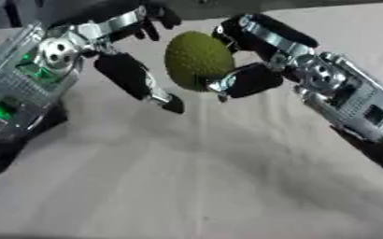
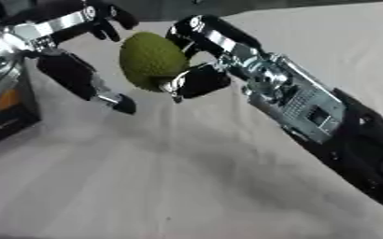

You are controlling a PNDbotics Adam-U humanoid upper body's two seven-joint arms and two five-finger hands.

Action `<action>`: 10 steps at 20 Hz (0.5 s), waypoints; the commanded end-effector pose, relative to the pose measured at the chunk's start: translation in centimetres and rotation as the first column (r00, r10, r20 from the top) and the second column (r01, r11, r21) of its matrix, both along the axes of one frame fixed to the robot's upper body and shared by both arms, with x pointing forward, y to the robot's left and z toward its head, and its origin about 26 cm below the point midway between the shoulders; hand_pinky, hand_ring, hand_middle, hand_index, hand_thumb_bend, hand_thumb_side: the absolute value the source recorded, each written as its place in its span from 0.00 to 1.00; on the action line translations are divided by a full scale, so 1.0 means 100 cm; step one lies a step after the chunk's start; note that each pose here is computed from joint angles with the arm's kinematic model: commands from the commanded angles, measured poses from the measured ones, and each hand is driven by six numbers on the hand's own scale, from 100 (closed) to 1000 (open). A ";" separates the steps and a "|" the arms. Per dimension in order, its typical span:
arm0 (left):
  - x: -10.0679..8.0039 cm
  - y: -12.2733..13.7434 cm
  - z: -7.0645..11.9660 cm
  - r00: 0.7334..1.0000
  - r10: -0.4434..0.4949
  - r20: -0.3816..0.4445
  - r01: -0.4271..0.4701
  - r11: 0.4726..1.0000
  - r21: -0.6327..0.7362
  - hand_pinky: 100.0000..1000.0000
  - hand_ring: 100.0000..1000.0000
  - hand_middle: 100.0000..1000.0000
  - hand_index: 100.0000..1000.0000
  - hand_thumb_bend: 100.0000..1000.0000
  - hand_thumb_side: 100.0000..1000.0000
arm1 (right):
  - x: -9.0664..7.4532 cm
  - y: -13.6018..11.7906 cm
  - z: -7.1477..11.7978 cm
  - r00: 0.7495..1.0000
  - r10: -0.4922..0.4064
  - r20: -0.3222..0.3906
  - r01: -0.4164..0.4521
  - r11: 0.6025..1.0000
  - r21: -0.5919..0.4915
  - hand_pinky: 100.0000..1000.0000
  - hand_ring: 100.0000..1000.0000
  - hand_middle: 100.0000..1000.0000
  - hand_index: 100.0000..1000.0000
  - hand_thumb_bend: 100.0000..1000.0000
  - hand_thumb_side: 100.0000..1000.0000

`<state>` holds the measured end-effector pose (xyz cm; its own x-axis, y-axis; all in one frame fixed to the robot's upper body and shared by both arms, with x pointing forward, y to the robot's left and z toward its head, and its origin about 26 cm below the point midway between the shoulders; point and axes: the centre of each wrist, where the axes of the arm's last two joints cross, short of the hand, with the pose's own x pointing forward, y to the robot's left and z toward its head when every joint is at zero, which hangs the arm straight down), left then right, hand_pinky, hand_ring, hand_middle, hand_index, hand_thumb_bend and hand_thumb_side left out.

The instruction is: Pick up the objects with one hand, pass them to the other hand, and then place them into the box on the other side of the table.

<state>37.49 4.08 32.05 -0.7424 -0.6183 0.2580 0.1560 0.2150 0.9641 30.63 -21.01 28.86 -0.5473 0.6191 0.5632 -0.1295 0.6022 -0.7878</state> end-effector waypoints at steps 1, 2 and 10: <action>0.000 -0.002 0.009 0.999 0.008 0.036 -0.008 1.000 0.002 0.81 0.76 0.80 0.88 0.88 0.22 | -0.006 0.002 0.011 0.997 0.026 0.067 -0.026 1.000 -0.008 0.66 0.66 0.36 0.45 0.20 0.00; 0.001 -0.003 0.008 0.999 0.007 0.034 -0.007 1.000 0.003 0.81 0.76 0.80 0.88 0.88 0.22 | -0.006 0.002 0.011 0.997 0.031 0.075 -0.030 1.000 -0.010 0.66 0.66 0.36 0.45 0.20 0.00; 0.004 -0.011 0.005 1.000 0.003 0.026 -0.002 1.000 -0.005 0.80 0.75 0.80 0.87 0.88 0.23 | -0.006 0.003 0.012 0.992 0.051 0.114 -0.048 0.999 -0.022 0.66 0.65 0.36 0.45 0.22 0.00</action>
<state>38.05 2.92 31.43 -0.7393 -0.6196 0.2637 0.1642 0.2139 0.9630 30.56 -20.88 29.08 -0.6032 0.6096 0.5144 -0.0976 0.5836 -0.8061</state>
